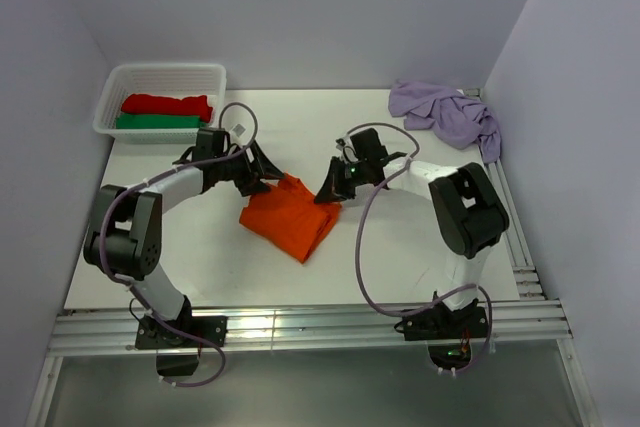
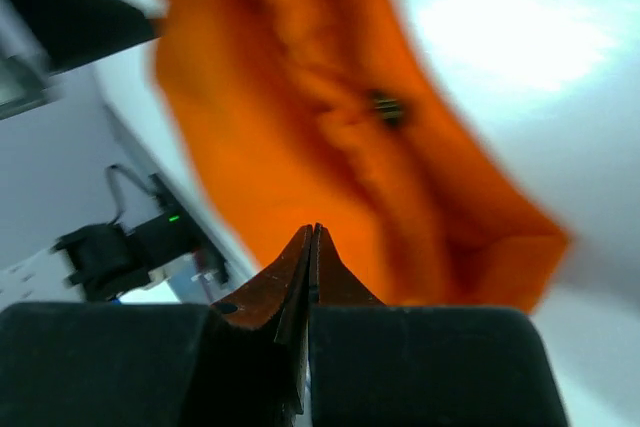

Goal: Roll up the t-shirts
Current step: Roll the tshirt

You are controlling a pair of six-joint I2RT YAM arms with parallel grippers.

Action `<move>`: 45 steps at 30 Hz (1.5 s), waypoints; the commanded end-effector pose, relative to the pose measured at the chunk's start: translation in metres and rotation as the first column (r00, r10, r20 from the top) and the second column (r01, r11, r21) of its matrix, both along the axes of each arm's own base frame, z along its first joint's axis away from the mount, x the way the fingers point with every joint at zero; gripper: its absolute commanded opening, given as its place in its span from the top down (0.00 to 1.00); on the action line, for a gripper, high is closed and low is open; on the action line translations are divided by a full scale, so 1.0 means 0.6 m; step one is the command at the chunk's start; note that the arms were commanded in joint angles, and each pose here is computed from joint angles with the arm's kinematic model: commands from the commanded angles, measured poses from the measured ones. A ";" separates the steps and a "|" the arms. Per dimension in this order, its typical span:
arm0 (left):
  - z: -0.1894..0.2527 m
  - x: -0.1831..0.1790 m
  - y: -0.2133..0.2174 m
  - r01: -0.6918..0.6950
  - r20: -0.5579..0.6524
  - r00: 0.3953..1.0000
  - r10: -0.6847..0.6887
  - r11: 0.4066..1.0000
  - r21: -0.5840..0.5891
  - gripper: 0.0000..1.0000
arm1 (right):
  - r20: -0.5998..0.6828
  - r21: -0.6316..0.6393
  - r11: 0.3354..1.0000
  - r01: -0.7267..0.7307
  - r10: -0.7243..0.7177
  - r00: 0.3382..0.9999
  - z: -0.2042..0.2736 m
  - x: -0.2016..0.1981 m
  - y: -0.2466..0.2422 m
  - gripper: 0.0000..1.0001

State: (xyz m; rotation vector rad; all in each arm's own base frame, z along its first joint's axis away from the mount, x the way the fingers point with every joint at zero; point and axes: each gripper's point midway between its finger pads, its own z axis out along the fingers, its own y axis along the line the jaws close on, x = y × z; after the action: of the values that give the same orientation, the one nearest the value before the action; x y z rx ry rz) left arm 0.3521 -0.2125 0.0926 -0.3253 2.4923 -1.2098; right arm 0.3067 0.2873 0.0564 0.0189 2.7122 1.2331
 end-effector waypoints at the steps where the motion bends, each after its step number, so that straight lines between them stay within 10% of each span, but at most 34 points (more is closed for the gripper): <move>1: 0.073 0.006 -0.004 0.016 0.114 0.993 -0.015 1.000 -0.008 0.27 | 0.098 0.152 0.987 -0.057 0.043 0.994 0.112 -0.002 0.024 1.00; 15: 0.048 -0.084 -0.025 0.033 0.009 0.999 -0.032 0.975 -0.220 0.27 | -0.084 0.270 0.919 -0.287 0.319 0.944 0.048 -0.135 0.137 1.00; 29: -0.039 -0.041 -0.028 0.033 0.036 0.999 -0.028 0.989 -0.142 0.27 | -0.253 0.160 0.950 -0.269 0.302 0.919 -0.118 -0.198 0.058 1.00; 36: 0.052 0.004 -0.033 0.073 0.127 0.990 -0.062 0.993 -0.092 0.24 | -0.122 0.179 0.957 -0.230 0.253 0.960 -0.039 -0.167 0.069 1.00; 45: 0.185 0.052 0.016 -0.073 0.113 0.991 0.076 0.997 -0.029 0.24 | 0.359 -0.031 0.980 -0.197 0.195 0.913 0.102 -0.102 0.052 0.61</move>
State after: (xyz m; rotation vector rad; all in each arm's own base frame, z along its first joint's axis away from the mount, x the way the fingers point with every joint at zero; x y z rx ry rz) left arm 0.3970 -0.2293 0.1942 -0.2251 2.2866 -1.2952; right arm 0.2236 0.3233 0.1042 -0.3386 2.5273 1.4040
